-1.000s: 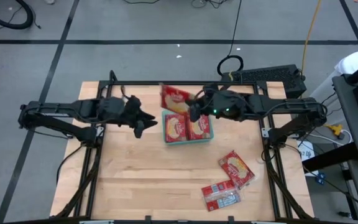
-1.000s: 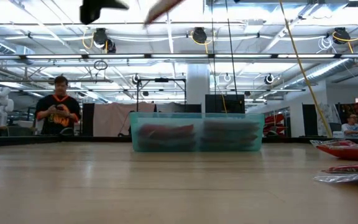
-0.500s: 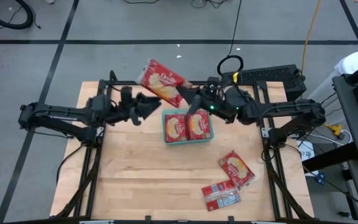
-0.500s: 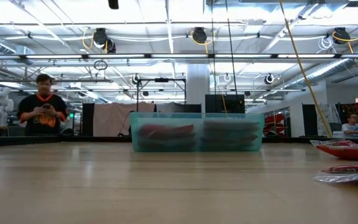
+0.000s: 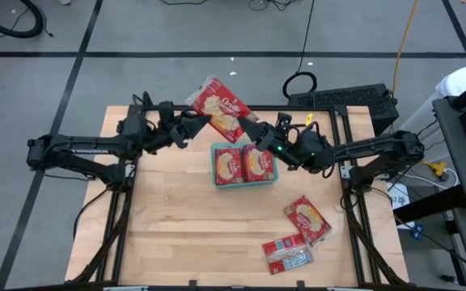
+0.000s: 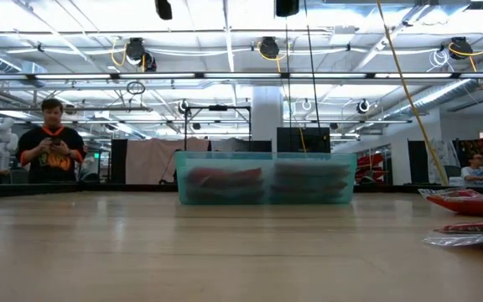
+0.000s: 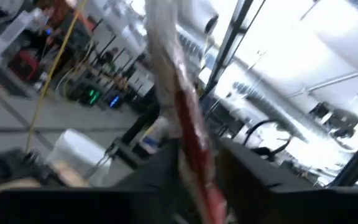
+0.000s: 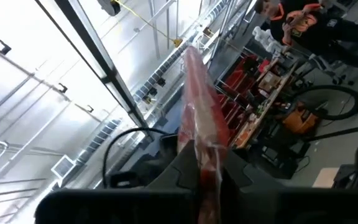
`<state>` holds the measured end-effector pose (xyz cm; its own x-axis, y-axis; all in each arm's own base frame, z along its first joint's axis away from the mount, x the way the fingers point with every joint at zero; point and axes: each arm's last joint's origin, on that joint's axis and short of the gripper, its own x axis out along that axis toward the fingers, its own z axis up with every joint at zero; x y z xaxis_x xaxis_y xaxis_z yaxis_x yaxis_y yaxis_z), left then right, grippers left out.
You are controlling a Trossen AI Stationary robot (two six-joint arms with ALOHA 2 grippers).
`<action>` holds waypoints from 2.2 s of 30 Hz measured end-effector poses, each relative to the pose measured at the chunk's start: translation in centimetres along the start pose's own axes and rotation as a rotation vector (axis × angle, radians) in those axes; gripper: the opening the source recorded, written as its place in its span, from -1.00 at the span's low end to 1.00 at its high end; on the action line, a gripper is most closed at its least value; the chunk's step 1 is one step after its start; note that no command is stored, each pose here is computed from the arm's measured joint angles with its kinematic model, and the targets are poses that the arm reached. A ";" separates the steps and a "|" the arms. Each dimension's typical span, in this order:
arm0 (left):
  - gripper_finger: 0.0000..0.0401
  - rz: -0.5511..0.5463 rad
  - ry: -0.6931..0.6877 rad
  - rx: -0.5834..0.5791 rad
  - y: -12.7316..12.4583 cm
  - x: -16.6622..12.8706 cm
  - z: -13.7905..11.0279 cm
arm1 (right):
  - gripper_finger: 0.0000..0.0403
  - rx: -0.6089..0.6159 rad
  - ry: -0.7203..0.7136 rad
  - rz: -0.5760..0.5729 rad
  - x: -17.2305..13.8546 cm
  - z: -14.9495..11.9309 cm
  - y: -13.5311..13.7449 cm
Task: Sort popcorn bags into baskets
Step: Put the red popcorn bag into the green bin
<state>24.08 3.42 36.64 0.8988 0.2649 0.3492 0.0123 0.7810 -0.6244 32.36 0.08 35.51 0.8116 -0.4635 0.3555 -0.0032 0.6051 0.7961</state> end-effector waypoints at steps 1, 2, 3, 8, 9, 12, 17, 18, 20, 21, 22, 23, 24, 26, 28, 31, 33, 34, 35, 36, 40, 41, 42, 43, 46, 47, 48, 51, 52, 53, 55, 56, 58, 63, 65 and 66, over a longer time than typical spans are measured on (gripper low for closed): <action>-0.54 0.006 0.013 0.000 0.2 0.1 -0.1 | -0.97 -0.006 -0.001 0.001 0.0 0.0 0.0; -0.70 0.007 0.020 0.000 0.5 0.2 -0.1 | -0.96 -0.013 -0.001 0.001 0.0 0.0 0.0; -0.83 0.009 0.017 -0.001 0.7 0.3 -0.1 | -0.95 -0.021 -0.002 0.000 0.0 0.0 0.0; -0.85 0.021 0.061 0.017 2.0 0.5 0.3 | -0.77 -0.024 0.059 -0.059 -0.5 0.4 0.0; -0.84 0.022 0.072 0.022 2.3 0.5 0.5 | -0.70 -0.027 0.092 -0.081 -0.7 0.6 0.1; -0.88 0.021 0.098 0.038 3.2 0.4 1.3 | -0.51 -0.044 0.229 -0.140 -1.8 1.9 0.2; -0.93 -0.024 0.250 -0.008 5.2 0.1 2.0 | -0.25 0.002 0.460 -0.243 -3.9 4.8 -0.4; -0.91 -0.033 0.283 -0.016 5.4 0.0 2.1 | -0.21 0.013 0.490 -0.250 -4.2 5.3 -0.5; -0.88 -0.039 0.348 -0.027 5.9 -0.1 2.0 | -0.17 0.043 0.531 -0.253 -4.7 6.6 -0.7; -0.87 -0.034 0.377 -0.033 6.2 -0.2 1.9 | -0.17 0.061 0.556 -0.252 -4.8 7.1 -0.7; -0.87 -0.030 0.399 -0.039 6.4 -0.3 1.8 | -0.16 0.070 0.570 -0.256 -4.8 7.6 -0.8; -0.88 -0.030 0.413 -0.044 6.5 -0.3 1.8 | -0.16 0.072 0.590 -0.260 -4.7 8.1 -0.7; -0.90 -0.035 0.418 -0.049 6.5 -0.3 1.8 | -0.16 0.064 0.614 -0.269 -4.6 8.5 -0.7; -0.93 -0.046 0.416 -0.057 6.3 -0.3 1.9 | -0.16 0.036 0.660 -0.280 -4.0 9.1 -0.8; -0.94 -0.050 0.423 -0.062 6.2 -0.3 1.7 | -0.16 0.017 0.717 -0.252 -3.1 9.3 -0.9; -0.92 -0.056 0.443 -0.071 6.0 -0.2 1.2 | -0.16 0.011 0.822 -0.217 -1.5 8.8 -1.8; -0.87 -0.058 0.463 -0.078 5.8 -0.3 0.9 | -0.16 0.008 0.886 -0.195 -0.8 8.1 -2.6; -0.85 -0.056 0.474 -0.082 5.8 -0.3 0.7 | -0.16 0.006 0.912 -0.179 -0.4 7.8 -2.9; -0.84 -0.055 0.486 -0.086 5.7 -0.3 0.5 | -0.16 0.002 0.930 -0.154 -0.1 7.6 -3.2; -0.84 -0.056 0.494 -0.089 5.6 -0.3 0.4 | -0.16 -0.006 0.944 -0.133 0.2 7.3 -3.4; -0.91 -0.050 0.513 -0.086 5.3 -0.4 -0.1 | -0.16 -0.049 0.947 -0.067 1.0 6.7 -3.9; -0.93 -0.039 0.516 -0.084 5.3 -0.4 -0.2 | -0.17 -0.048 0.955 -0.053 1.2 6.5 -4.0; -0.94 -0.030 0.518 -0.082 5.3 -0.4 -0.3 | -0.20 -0.050 0.956 -0.038 1.3 6.5 -4.0; -0.94 -0.023 0.515 -0.079 5.3 -0.4 -0.3 | -0.24 -0.054 0.951 -0.033 1.4 6.5 -4.0; -0.89 -0.002 0.506 -0.077 5.3 -0.4 -0.4 | -0.44 -0.075 0.949 -0.026 1.4 6.5 -4.1; -0.85 0.012 0.509 -0.078 5.3 -0.4 -0.5 | -0.53 -0.084 0.948 -0.026 1.4 6.6 -4.1; -0.80 0.027 0.511 -0.079 5.4 -0.5 -0.6 | -0.63 -0.090 0.945 -0.027 1.4 6.7 -4.2; -0.68 0.056 0.508 -0.075 5.5 -0.5 -0.7 | -0.91 -0.090 0.942 -0.047 1.3 6.7 -4.9; -0.64 0.068 0.498 -0.073 5.6 -0.5 -0.7 | -0.95 -0.088 0.945 -0.061 1.2 6.6 -5.4; -0.61 0.087 0.487 -0.070 5.6 -0.5 -0.7 | -0.95 -0.082 0.945 -0.084 1.0 6.5 -5.8; -0.52 0.123 0.468 -0.073 5.8 -0.5 -0.7 | -0.93 -0.050 0.938 -0.133 0.7 6.2 -6.9; -0.46 0.135 0.460 -0.074 5.8 -0.5 -0.7 | -0.92 -0.031 0.938 -0.151 0.5 6.0 -7.4; -0.31 0.156 0.449 -0.070 5.9 -0.5 -0.7 | -0.93 0.001 0.943 -0.187 0.0 5.8 -8.1; 0.08 0.255 0.502 -0.098 6.5 -1.3 -0.9 | -0.98 0.039 0.956 -0.254 -1.2 5.6 -9.1; 0.19 0.327 0.542 -0.127 6.9 -1.7 -1.2 | -0.98 0.061 0.945 -0.293 -1.4 5.3 -9.6; 0.23 0.367 0.566 -0.147 7.2 -2.0 -1.5 | -0.98 0.072 0.948 -0.309 -1.6 5.1 -9.8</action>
<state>23.04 7.71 30.44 0.9463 0.1301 -0.2959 -0.3126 0.6017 -0.7350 28.09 -8.41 29.61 0.9135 0.1331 -0.3845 0.2767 0.4896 0.8269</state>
